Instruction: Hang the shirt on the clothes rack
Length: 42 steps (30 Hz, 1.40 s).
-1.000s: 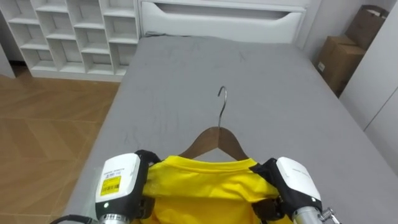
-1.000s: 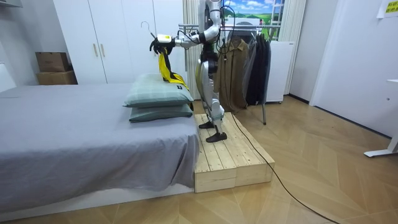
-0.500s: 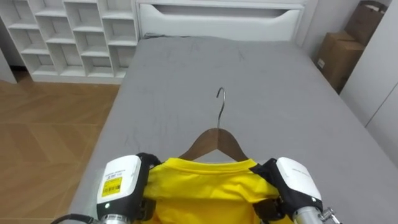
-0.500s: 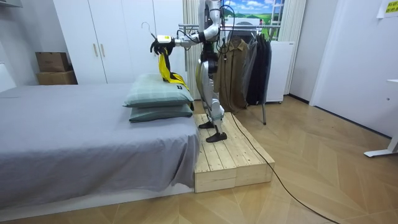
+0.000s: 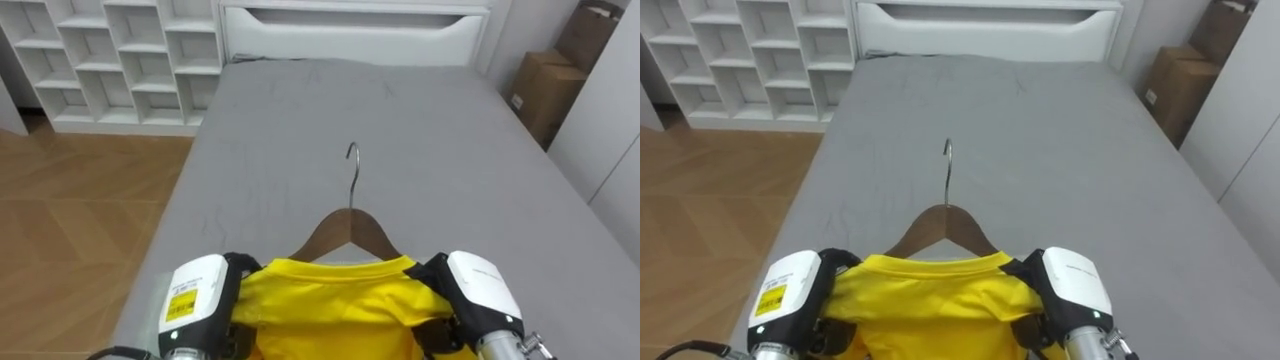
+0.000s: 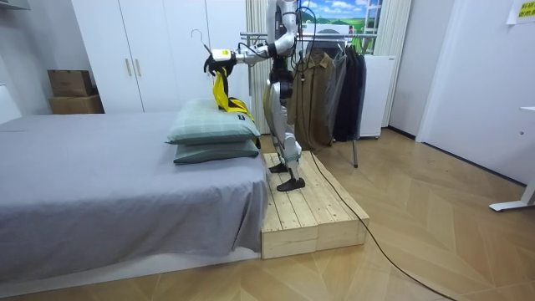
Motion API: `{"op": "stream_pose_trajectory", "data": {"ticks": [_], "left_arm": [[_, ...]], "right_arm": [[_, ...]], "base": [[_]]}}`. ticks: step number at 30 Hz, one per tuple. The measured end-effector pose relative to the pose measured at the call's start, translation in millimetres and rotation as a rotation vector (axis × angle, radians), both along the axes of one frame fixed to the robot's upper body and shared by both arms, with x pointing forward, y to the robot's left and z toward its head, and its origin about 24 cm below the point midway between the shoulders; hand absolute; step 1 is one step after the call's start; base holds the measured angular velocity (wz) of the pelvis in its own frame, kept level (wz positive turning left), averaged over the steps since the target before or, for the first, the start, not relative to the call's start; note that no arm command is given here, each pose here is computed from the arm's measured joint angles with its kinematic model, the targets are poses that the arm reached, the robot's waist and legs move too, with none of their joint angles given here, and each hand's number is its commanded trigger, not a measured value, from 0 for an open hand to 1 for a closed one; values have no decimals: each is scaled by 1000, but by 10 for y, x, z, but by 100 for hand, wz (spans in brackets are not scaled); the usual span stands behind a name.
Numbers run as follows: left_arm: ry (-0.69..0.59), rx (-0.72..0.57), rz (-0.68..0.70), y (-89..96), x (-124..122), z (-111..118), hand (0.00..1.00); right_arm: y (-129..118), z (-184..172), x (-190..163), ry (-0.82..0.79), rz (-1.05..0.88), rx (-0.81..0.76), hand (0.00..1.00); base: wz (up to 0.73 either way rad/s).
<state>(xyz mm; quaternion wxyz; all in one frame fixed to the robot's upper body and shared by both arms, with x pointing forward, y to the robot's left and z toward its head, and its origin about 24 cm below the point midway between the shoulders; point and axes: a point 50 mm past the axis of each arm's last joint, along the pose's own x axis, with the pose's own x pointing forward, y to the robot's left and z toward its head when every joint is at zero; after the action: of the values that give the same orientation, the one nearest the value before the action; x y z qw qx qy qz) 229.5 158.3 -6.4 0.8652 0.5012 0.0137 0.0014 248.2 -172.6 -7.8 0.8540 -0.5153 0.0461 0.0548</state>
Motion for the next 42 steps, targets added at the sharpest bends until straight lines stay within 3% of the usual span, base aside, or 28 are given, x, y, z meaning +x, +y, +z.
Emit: {"op": "stream_pose_trajectory", "data": {"ticks": [5, 7, 9, 17, 36, 42], "left_arm": [[28, -42, -19, -8, -18, -21, 100], [48, -40, -28, -1, -43, -45, 67], [65, -37, -38, 6, -62, -64, 0], [107, -211, -7, 8, -78, -93, 0], [184, -331, 7, 40, -107, -152, 0], [258, -497, 18, 95, -109, -173, 0]], "right_arm": [[-12, 7, 1, -5, 8, -11, 100], [-22, 20, 3, -18, 12, -20, 100], [-39, 35, 5, -37, 14, -29, 100], [-88, -17, -18, -45, 16, -39, 100], [-106, -61, -32, -24, 13, -45, 100], [-123, -28, -23, -39, 22, -73, 100]], "base": [[0], [0], [0], [0], [0], [0]]}}
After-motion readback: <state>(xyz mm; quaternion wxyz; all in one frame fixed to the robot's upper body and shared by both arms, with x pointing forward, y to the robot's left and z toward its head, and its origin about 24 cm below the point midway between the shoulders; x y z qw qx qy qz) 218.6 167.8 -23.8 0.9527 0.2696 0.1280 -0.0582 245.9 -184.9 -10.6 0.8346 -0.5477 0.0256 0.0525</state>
